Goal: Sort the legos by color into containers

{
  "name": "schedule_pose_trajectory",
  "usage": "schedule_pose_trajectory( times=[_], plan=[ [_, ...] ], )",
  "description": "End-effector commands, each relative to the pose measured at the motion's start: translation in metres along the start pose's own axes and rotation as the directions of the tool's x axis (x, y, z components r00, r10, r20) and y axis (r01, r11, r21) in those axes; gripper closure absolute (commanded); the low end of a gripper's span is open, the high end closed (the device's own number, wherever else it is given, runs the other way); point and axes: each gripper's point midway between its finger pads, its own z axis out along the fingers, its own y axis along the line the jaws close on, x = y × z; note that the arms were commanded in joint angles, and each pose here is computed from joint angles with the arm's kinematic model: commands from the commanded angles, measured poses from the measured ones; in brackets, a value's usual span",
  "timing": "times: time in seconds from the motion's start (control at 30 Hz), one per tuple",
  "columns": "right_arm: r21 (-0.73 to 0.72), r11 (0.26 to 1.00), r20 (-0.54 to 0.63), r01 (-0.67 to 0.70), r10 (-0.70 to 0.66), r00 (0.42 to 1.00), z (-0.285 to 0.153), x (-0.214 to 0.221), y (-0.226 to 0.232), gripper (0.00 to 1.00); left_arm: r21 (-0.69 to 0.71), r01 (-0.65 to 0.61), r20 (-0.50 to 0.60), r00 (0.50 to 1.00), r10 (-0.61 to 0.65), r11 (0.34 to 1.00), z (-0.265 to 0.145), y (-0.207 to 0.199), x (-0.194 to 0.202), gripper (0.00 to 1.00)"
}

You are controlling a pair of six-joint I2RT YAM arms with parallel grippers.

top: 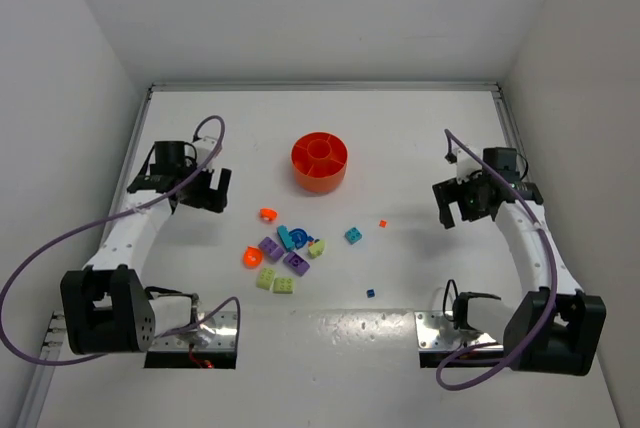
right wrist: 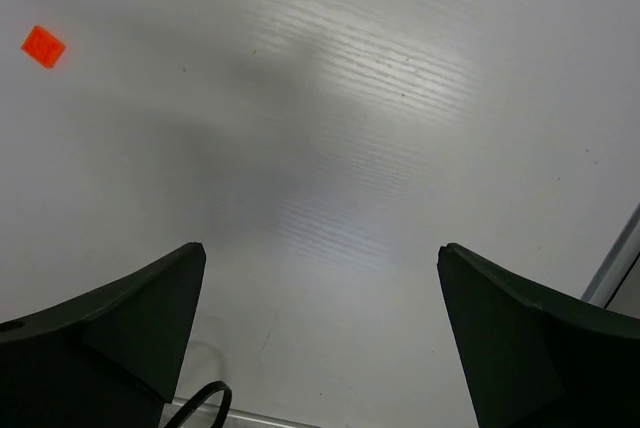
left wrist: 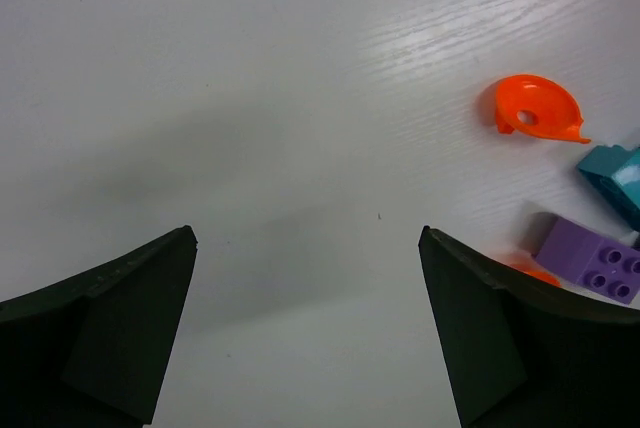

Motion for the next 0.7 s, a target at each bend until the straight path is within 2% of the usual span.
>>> schedule_pose_trajectory(
  times=[0.0, 0.1, 0.23, 0.3, 0.37, 0.4, 0.43, 0.47, 0.5, 0.57, 0.67],
  plan=[
    [-0.043, 0.999, 0.031, 0.029, -0.027, 0.999, -0.006, -0.012, 0.005, 0.00, 0.050, -0.086, 0.092, 0.992, 0.081, 0.995, -0.014, -0.008, -0.019, 0.00],
    [-0.102, 0.994, 0.021, 0.049, -0.047, 0.999, -0.005, -0.007, 0.015, 0.01, 0.149, -0.216, 0.124, 0.972, 0.198, 0.965, -0.022, -0.022, -0.028, 0.00],
    [-0.165, 0.985, -0.025, 0.043, -0.048, 0.999, 0.000, 0.000, 0.024, 0.07, 0.209, -0.437, 0.138, 0.899, 0.416, 0.875, -0.023, -0.041, -0.028, 0.00],
    [-0.172, 0.984, -0.019, 0.043, -0.047, 0.999, 0.000, -0.004, 0.024, 0.07, 0.221, -0.505, 0.144, 0.863, 0.485, 0.834, -0.019, -0.050, -0.028, 0.05],
    [-0.193, 0.981, -0.038, 0.034, -0.042, 0.998, 0.003, -0.002, 0.026, 0.09, 0.209, -0.604, 0.172, 0.797, 0.579, 0.769, -0.018, -0.049, -0.031, 0.05],
    [-0.193, 0.981, -0.038, 0.034, -0.042, 0.998, 0.003, -0.002, 0.026, 0.09, 0.252, -0.644, 0.214, 0.765, 0.607, 0.723, -0.017, -0.060, -0.022, 0.00],
    [-0.197, 0.980, -0.051, 0.020, -0.030, 0.998, 0.005, -0.001, 0.027, 0.10, 0.239, -0.702, 0.269, 0.712, 0.648, 0.671, -0.023, -0.065, -0.021, 0.00],
    [-0.205, 0.978, -0.047, 0.019, -0.029, 0.998, 0.005, -0.001, 0.029, 0.10, 0.203, -0.794, 0.323, 0.606, 0.726, 0.573, -0.023, -0.067, -0.020, 0.00],
    [-0.210, 0.978, -0.061, 0.001, -0.014, 0.998, 0.007, 0.000, 0.030, 0.10, 0.215, -0.820, 0.341, 0.572, 0.746, 0.530, -0.017, -0.075, -0.004, 0.00],
    [-0.219, 0.976, -0.076, -0.005, -0.012, 0.997, 0.010, 0.000, 0.032, 0.10, 0.112, -0.876, 0.380, 0.474, 0.794, 0.469, -0.014, -0.077, -0.015, 0.00],
    [-0.232, 0.973, -0.087, -0.023, 0.003, 0.996, 0.013, -0.002, 0.033, 0.11, 0.133, -0.917, 0.381, 0.398, 0.835, 0.376, 0.001, -0.084, -0.006, 0.09]
  ],
)
